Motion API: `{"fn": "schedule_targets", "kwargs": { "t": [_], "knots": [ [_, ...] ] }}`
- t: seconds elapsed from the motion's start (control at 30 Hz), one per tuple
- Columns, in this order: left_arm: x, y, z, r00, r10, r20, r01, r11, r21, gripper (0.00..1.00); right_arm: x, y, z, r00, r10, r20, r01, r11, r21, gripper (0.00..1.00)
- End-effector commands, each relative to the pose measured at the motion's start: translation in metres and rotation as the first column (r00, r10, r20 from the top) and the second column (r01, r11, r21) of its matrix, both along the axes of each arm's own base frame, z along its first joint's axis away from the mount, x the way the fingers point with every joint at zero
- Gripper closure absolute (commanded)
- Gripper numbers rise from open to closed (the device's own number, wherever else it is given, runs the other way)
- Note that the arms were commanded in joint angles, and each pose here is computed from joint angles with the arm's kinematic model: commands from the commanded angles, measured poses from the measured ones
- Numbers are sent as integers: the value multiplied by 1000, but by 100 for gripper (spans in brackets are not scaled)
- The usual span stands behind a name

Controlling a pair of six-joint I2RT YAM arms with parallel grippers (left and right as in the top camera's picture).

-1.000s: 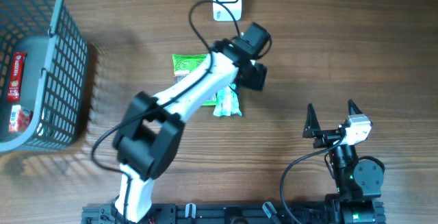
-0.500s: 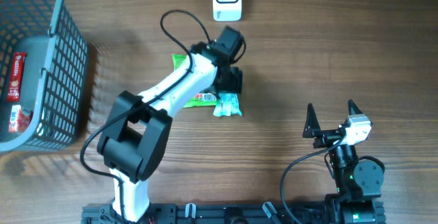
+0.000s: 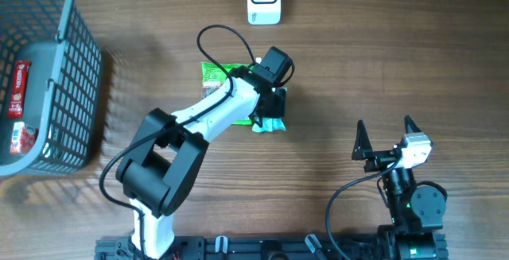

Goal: Scan the item barcode

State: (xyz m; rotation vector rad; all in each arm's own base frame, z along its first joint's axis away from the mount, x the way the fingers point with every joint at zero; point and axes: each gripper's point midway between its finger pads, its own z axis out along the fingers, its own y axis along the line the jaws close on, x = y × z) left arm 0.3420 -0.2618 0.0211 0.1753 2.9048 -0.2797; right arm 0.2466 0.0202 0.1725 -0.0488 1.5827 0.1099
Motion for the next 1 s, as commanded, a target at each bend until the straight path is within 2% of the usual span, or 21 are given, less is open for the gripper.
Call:
{"fn": "schedule_targets", "kwargs": {
  "t": [0.0,0.1,0.17,0.3,0.4,0.5,0.57,0.6,0.63,0.67,0.77,0.9,0.97],
  "knots": [
    [37,21,67,973,74,218,-79,997,15,67,0,1,1,1000,8,6,-8,1000,-11,0],
    [55,61,93,947,80,313,-116,988,99,66,0,1,1,1000,8,7,-8,1000,-12,0],
    [63,86,93,946,94,310,-142,981,135,64,0,1,1,1000,8,7,-8,1000,-11,0],
    [64,121,72,961,154,228,-193,968,160,65,0,1,1,1000,7,7,-7,1000,-11,0],
    [56,122,48,976,163,142,-181,976,122,66,0,1,1,1000,8,7,-8,1000,-11,0],
    [50,122,28,983,157,95,-170,976,137,64,0,1,1,1000,8,6,-8,1000,-11,0],
    [49,117,20,986,150,71,-158,979,126,51,0,1,1,1000,8,7,-8,1000,-11,0],
    [48,117,17,987,150,65,-157,979,129,39,0,1,1,1000,8,7,-8,1000,-11,0],
    [48,118,14,987,150,60,-157,978,135,23,0,1,1,1000,8,7,-8,1000,-11,0],
    [49,120,14,986,154,62,-161,977,141,0,0,1,1,1000,8,6,-8,1000,-11,0],
    [56,121,35,981,169,93,-178,978,107,0,0,1,1,1000,8,7,-8,1000,-11,0],
    [71,127,88,954,207,215,-219,975,32,0,0,1,1,1000,8,7,-8,1000,-11,0],
    [71,139,91,947,240,213,-252,967,30,3,0,1,1,1000,8,6,-8,1000,-11,0]
  ]
}}
